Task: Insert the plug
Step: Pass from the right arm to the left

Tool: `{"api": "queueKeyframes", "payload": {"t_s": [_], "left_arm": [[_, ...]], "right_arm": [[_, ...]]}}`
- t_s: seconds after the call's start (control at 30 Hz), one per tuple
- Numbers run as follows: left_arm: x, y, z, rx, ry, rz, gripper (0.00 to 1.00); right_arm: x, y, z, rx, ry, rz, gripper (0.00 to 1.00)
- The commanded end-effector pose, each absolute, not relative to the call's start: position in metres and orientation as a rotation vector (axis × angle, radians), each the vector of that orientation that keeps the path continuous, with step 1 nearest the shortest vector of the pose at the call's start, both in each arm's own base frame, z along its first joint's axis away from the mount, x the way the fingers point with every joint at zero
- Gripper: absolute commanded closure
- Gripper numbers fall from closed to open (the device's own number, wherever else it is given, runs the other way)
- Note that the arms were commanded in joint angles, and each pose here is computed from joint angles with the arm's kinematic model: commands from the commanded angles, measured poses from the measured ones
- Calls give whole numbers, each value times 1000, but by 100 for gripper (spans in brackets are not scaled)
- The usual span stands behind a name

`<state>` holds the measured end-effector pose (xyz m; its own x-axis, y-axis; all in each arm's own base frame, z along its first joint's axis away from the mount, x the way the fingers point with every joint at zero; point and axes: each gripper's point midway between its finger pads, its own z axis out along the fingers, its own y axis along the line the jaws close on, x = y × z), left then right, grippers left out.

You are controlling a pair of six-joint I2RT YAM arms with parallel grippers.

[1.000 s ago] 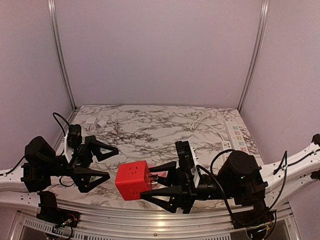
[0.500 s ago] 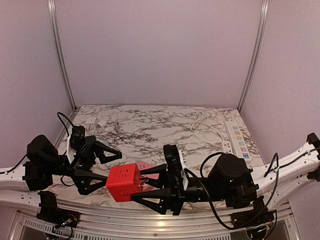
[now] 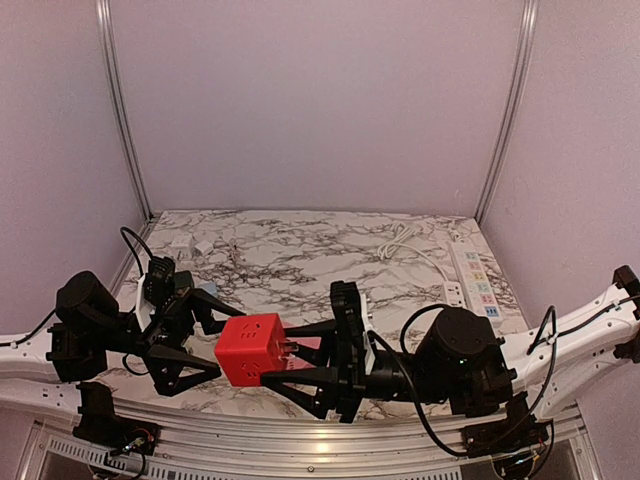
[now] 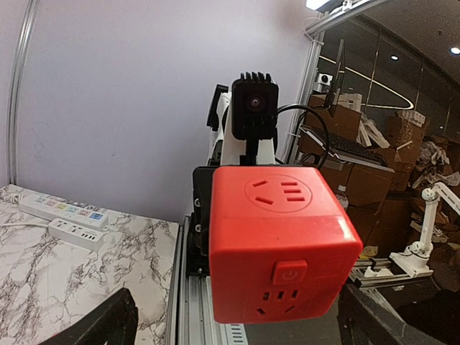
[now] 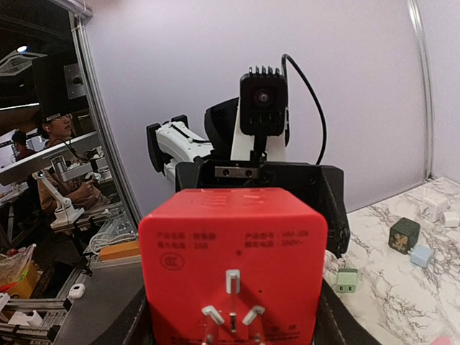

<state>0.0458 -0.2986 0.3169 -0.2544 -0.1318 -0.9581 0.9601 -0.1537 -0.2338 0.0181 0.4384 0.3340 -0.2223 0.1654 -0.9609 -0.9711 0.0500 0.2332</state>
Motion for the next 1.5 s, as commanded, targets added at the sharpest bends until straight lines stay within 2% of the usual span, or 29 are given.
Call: {"api": "queueKeyframes", "payload": {"t_s": [0.0,0.47,0.6,0.77,0.83,0.87,0.9,0.97,1.07,1.17,1.2,1.47], "left_arm": [[37,-295,336,1085,1114,-1580,1],[44,-299,331,1051,1161,-1574,2],[42,-298,332,1053,1157,-1581,15],[41,-299,331,1061,1157,-1588,45],[40,-300,330,1070,1161,-1594,63],[40,-300,330,1072,1162,-1596,71],[40,-301,329,1072,1166,-1598,77],[44,-300,327,1048,1185,-1594,82],[53,-300,320,996,1238,-1558,93],[66,-299,308,959,1314,-1483,99],[71,-299,304,944,1347,-1450,100],[101,-296,268,909,1546,-1221,98]], "right_arm": [[27,434,375,-825,1194,1407,83],[28,451,365,-830,1219,1408,86],[28,453,366,-826,1216,1411,85],[29,452,366,-815,1214,1412,84],[29,453,365,-818,1215,1411,78],[30,454,364,-820,1221,1405,71],[31,453,363,-818,1233,1395,60],[38,450,361,-800,1263,1358,39],[51,440,355,-776,1330,1271,22],[62,423,351,-753,1388,1189,5],[66,415,346,-741,1409,1166,2],[107,348,314,-510,1594,973,2]]}}
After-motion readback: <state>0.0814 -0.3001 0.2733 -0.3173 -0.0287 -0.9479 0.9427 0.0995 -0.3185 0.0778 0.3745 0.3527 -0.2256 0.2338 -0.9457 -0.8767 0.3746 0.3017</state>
